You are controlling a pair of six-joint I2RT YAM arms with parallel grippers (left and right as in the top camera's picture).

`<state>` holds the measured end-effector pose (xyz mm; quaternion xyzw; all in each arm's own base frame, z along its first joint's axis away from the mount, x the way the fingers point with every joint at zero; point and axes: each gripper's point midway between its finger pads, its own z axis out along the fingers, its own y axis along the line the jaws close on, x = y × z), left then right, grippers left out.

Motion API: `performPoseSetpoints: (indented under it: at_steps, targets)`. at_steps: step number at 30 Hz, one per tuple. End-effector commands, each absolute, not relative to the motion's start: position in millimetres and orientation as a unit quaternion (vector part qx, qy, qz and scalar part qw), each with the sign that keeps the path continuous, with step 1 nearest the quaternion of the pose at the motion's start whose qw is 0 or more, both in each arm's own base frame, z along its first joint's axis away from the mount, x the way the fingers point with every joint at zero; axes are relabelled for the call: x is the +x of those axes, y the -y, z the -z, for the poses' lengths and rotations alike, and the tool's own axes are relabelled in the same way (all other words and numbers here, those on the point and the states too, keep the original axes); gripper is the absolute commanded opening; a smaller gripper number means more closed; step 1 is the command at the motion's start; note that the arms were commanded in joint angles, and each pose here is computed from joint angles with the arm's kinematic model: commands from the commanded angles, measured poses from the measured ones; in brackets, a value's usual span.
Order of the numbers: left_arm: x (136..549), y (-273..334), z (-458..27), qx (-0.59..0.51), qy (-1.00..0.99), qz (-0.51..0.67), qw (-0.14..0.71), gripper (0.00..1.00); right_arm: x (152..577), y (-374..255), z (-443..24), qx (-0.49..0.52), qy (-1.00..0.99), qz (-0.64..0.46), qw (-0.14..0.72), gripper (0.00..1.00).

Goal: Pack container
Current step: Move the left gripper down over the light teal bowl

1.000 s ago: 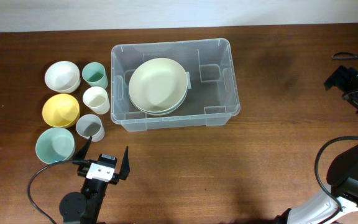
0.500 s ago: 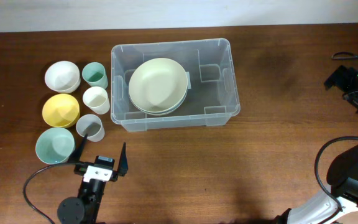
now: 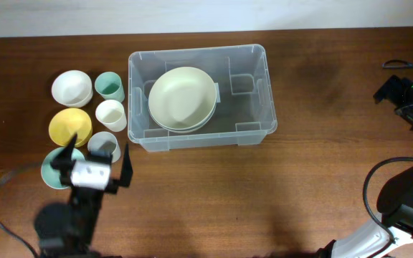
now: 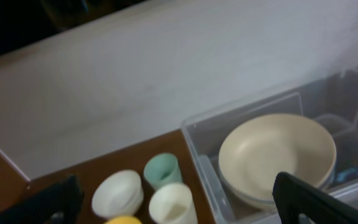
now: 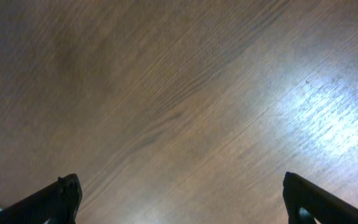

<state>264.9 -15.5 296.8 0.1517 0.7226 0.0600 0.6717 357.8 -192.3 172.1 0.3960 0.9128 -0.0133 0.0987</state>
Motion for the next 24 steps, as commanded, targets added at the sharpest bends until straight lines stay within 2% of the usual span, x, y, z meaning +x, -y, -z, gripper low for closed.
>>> performPoseSetpoints:
  at_steps: [1,7,10,15,18,24]
  targets:
    - [288.0,32.4,-318.3,0.186,-0.73,-0.012,0.657,1.0,355.8,192.6,-175.7,0.394,-0.913,0.015,0.103,0.99]
    - [337.0,17.6,-310.2,0.149,-0.781,-0.014,0.606,1.0,355.8,192.6,-175.7,0.394,-0.913,0.015,0.103,0.99]
    - [360.9,-2.7,-301.2,0.067,-0.836,-0.011,0.545,1.0,355.8,192.6,-175.7,0.394,-0.913,0.015,0.103,0.99]
    - [389.9,-15.7,-293.0,0.049,-0.882,-0.014,0.468,1.0,355.8,192.6,-175.7,0.394,-0.913,0.015,0.103,0.99]
    - [397.5,-26.7,-283.5,0.024,-0.892,-0.024,0.451,1.0,355.7,192.6,-175.7,0.394,-0.913,0.015,0.103,0.99]
    - [383.1,-95.8,-284.8,-0.17,-0.879,-0.031,0.445,1.0,355.8,192.6,-175.7,0.394,-0.913,0.015,0.103,0.99]
